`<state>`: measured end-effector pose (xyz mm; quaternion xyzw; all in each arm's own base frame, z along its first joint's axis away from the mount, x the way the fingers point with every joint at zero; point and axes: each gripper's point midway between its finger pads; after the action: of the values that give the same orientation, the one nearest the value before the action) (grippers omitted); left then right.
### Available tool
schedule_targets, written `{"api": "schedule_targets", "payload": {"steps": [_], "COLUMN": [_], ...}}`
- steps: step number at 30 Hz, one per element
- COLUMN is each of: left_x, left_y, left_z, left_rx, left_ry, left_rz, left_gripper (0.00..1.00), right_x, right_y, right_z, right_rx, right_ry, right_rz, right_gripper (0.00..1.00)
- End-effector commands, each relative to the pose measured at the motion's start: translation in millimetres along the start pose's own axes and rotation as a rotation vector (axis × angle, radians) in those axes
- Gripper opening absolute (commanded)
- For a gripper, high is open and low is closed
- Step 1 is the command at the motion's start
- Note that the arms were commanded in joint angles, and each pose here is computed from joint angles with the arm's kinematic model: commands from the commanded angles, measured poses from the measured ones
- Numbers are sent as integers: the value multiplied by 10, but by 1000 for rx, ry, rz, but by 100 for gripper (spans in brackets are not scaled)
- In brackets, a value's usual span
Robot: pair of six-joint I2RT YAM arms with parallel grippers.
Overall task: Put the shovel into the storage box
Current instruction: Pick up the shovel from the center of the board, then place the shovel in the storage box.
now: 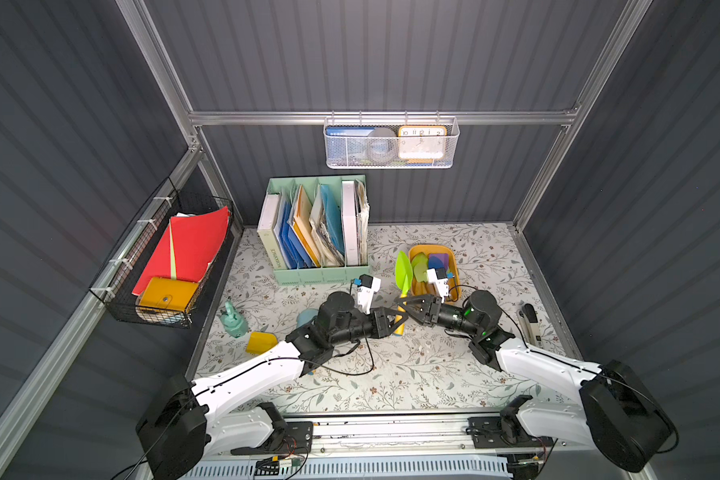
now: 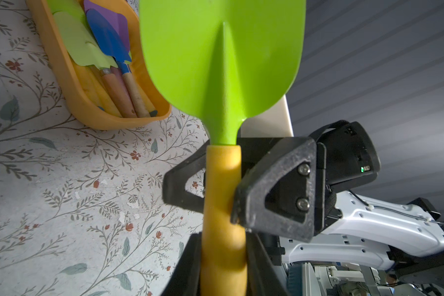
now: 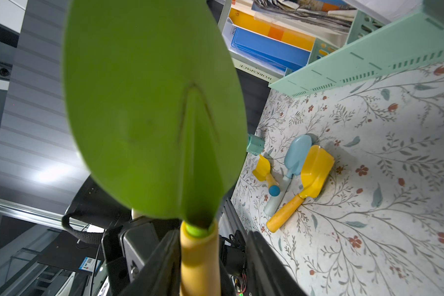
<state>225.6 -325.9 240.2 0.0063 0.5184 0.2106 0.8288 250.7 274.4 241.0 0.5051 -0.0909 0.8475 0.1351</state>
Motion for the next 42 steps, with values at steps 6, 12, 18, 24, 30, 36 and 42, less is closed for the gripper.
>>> {"api": "schedule_targets", "payload": {"steps": [6,12,18,24,30,36,42], "left_x": [-203,-175,-42,188,531,725,823], "left_y": [48,52,105,226,317,376,392], "left_z": [-9,-19,-3,68,80,66,29], "left_rx": [5,1,-30,-98,-126,-138,-135], "left_ry": [-49,-40,-20,4,38,64,78], "left_rz": [-110,-104,-36,95,282,383,419], "left_gripper": [3,10,52,64,65,65,65], "right_x": [241,284,230,-58,-332,-558,-802], "right_y": [-10,9,83,251,514,681,832], "right_z": [61,95,203,291,466,600,769], "right_rx": [1,-18,-85,-79,-98,-79,-48], "right_ry": [49,69,97,106,95,87,116], "right_rz": [86,88,5,-249,-471,-648,-830], "right_gripper": [37,21,17,16,17,17,17]}}
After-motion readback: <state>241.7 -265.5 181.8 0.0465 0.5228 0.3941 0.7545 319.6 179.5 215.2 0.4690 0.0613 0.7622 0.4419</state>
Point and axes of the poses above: each gripper's point midway between its finger pads, its own y axis back along the fingers, its own x axis along the line the jaws close on, z = x × y, and after that the axes turned 5 degrees about y, right-handed
